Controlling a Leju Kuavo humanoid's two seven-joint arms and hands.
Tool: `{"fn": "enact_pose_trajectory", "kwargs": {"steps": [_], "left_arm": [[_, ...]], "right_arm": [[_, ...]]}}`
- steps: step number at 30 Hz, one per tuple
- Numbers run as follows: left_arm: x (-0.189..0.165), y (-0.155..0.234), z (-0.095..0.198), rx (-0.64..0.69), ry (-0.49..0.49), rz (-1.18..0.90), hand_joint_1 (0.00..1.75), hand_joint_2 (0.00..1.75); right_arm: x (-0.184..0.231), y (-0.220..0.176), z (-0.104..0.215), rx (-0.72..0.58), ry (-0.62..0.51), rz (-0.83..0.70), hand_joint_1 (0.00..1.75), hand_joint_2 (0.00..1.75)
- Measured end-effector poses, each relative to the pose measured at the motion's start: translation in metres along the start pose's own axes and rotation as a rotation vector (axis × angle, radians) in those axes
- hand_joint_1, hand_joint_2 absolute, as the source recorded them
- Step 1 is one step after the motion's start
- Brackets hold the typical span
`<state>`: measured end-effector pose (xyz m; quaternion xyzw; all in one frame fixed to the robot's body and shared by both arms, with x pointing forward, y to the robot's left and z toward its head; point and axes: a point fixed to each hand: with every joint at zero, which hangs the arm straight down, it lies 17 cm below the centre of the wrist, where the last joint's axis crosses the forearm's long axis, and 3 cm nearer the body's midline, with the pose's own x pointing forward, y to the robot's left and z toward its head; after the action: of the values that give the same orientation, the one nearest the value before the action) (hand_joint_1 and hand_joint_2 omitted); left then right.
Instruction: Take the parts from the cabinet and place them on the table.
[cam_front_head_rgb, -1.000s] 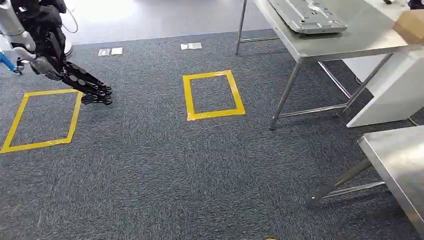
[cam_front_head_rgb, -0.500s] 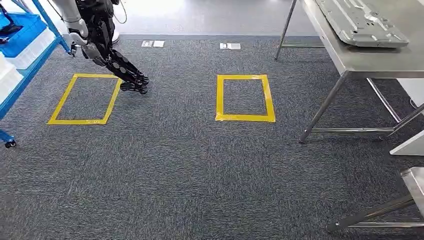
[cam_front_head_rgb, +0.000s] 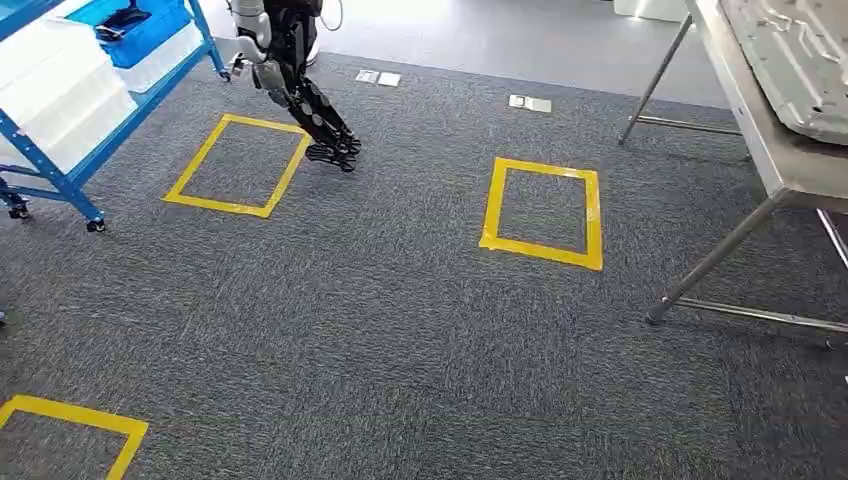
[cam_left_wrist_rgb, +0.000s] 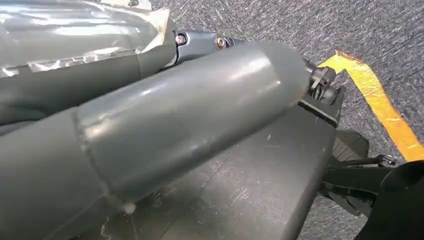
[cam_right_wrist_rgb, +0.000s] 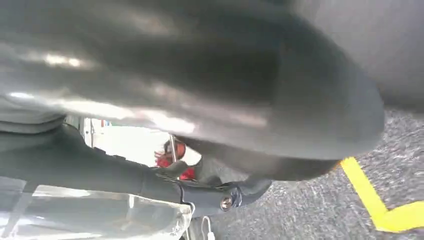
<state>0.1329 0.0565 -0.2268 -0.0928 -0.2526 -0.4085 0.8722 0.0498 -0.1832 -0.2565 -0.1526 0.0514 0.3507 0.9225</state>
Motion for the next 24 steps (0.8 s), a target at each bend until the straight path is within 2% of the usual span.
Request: {"fn": "enact_pose_trajectory", "kwargs": {"steps": [16, 17, 18, 24], "left_arm": [[0.018, -0.004, -0.002, -0.012, -0.03, -0.019, 0.0, 0.0], [0.019, -0.003, -0.002, -0.011, -0.03, -0.019, 0.0, 0.0], [0.02, -0.001, -0.002, -0.007, -0.031, -0.021, 0.0, 0.0], [0.018, 0.0, -0.002, -0.006, -0.026, -0.023, 0.0, 0.0]], "right_arm": [[0.002, 0.003, 0.002, 0.008, 0.0, -0.003, 0.0, 0.0], [0.013, 0.004, 0.002, 0.01, -0.075, -0.004, 0.0, 0.0], [0.016, 0.005, 0.002, 0.011, -0.102, -0.004, 0.0, 0.0], [0.019, 0.004, 0.002, 0.011, -0.114, -0.007, 0.0, 0.0]]}}
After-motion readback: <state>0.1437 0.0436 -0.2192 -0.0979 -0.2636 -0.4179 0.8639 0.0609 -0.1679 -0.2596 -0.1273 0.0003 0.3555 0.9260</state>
